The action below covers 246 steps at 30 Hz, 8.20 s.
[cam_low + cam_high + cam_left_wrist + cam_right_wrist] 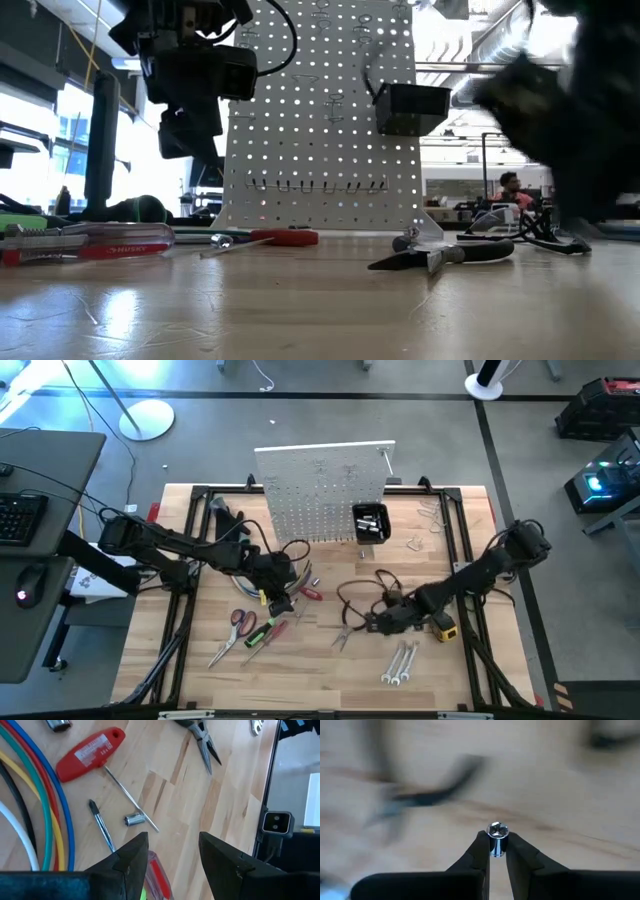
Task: Hang tools onto peg board
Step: Put the socket into the black bin on the peg board
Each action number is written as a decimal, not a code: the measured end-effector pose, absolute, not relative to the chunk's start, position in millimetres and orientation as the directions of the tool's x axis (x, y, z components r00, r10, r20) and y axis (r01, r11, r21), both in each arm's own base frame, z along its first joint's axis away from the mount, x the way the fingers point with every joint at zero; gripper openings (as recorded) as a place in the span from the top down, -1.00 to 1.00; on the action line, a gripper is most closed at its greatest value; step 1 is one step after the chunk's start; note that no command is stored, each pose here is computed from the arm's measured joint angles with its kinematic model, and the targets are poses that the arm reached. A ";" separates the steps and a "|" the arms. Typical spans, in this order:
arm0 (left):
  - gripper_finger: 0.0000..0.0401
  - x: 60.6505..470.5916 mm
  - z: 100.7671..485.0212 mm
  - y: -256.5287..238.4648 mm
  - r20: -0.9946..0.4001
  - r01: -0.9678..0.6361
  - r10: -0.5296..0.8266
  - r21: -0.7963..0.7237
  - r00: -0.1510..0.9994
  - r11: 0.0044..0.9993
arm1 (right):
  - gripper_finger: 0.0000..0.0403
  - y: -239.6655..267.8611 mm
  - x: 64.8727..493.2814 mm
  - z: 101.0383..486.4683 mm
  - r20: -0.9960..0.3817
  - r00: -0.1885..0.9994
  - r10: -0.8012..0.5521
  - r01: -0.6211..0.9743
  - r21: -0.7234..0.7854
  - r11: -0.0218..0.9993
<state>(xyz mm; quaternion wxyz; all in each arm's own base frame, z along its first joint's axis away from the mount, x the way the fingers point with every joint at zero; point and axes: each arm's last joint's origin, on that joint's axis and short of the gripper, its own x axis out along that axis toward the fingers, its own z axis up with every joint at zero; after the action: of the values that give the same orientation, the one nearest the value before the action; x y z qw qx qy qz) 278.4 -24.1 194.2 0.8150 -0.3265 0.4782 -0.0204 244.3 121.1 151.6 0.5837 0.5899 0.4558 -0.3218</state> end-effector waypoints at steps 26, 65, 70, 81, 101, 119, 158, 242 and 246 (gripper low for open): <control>0.17 274.7 191.8 -18.1 -0.795 -0.369 -0.328 -0.547 0.510 0.752 | 0.86 -28.7 263.3 345.1 -0.696 0.519 -0.497 0.851 0.369 0.373; 0.17 274.7 191.7 -16.5 -0.796 -0.414 -0.324 -0.559 0.512 0.719 | 0.07 82.5 261.5 209.2 -0.758 0.575 -0.307 0.783 0.400 0.476; 0.17 274.6 191.8 -17.2 -0.794 -0.432 -0.333 -0.571 0.509 0.698 | 0.07 56.4 271.5 164.0 -0.784 0.433 -0.444 0.895 0.313 0.319; 0.17 274.2 191.8 -21.8 -0.791 -0.485 -0.349 -0.592 0.502 0.644 | 0.15 23.4 311.0 126.3 -0.795 0.266 -0.545 0.959 0.163 0.230; 0.39 282.5 203.6 -46.5 -0.716 -0.303 -0.298 -0.581 0.632 0.755 | 0.16 25.5 333.6 138.6 -0.766 0.385 -0.514 0.923 0.302 0.240; 1.00 164.9 202.9 -25.6 -0.421 -0.208 -0.154 -0.694 0.894 0.689 | 0.16 4.8 326.0 139.6 -0.838 0.301 -0.455 0.952 0.237 0.192; 1.00 165.3 167.4 -29.8 -0.492 -0.249 -0.193 -0.694 0.849 0.675 | 0.07 -48.7 323.7 118.6 -0.878 0.160 -0.450 0.984 0.108 0.139; 0.26 307.5 236.4 -10.4 -0.848 -0.297 -0.059 -0.249 0.526 0.922 | -0.04 -14.7 214.8 383.8 -0.591 0.656 -0.469 0.729 0.337 0.595; 0.08 324.8 210.8 -4.5 -0.867 -0.451 -0.031 -0.289 0.497 0.845 | -0.04 -11.2 215.2 381.3 -0.598 0.639 -0.484 0.742 0.313 0.593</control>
<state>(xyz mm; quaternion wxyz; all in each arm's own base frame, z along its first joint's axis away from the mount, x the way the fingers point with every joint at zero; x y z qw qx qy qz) 324.8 -4.5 210.8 0.8288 -0.2483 0.4852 0.1265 215.2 -11.2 381.3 0.8616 0.2778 0.2326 -0.3556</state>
